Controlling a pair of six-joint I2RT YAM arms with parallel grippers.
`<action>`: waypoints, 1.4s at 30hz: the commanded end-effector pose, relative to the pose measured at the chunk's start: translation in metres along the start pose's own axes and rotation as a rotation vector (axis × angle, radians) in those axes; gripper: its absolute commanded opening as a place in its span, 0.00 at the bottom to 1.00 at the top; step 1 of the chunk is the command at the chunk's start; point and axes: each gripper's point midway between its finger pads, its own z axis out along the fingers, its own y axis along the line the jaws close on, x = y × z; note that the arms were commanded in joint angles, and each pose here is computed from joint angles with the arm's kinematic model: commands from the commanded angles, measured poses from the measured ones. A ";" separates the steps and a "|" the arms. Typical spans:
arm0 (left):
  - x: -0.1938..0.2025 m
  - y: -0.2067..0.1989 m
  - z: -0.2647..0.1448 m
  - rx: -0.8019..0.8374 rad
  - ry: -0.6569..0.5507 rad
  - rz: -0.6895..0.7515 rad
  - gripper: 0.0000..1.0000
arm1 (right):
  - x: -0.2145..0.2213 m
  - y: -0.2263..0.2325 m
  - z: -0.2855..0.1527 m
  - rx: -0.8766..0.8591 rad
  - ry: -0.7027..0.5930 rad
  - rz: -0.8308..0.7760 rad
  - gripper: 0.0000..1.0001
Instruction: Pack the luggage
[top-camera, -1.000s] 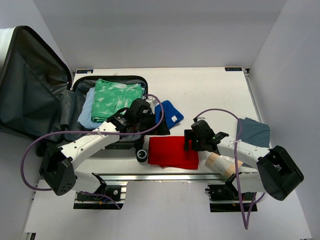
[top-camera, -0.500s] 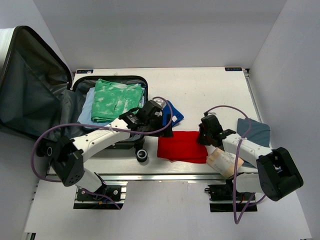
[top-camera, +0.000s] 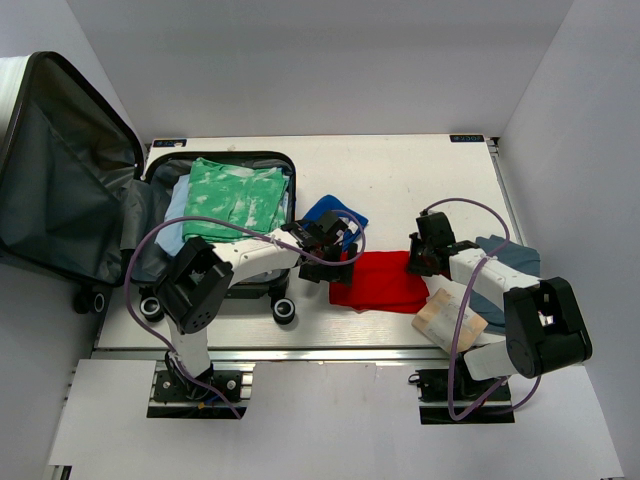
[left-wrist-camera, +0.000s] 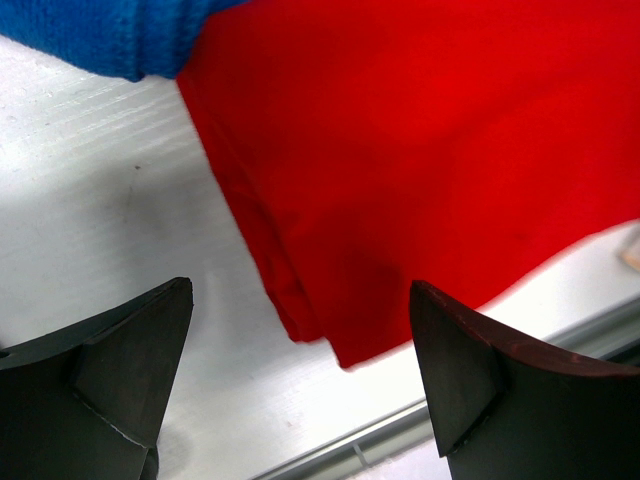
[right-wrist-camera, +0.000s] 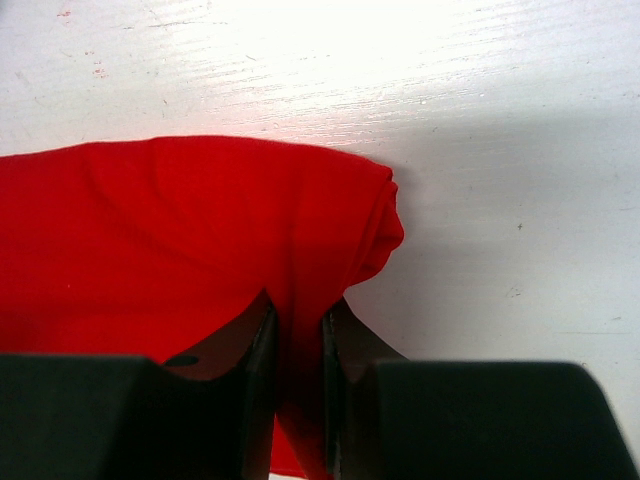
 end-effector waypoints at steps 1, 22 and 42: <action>-0.015 -0.007 -0.002 0.025 -0.046 0.006 0.98 | -0.002 -0.004 -0.002 -0.006 0.012 -0.021 0.22; -0.008 -0.024 0.035 0.123 -0.027 -0.014 0.00 | 0.048 0.022 -0.013 -0.239 0.149 0.018 0.23; -0.105 -0.001 -0.205 -0.029 -0.599 -0.086 0.00 | -0.064 0.198 -0.174 -0.773 -0.140 -0.262 0.00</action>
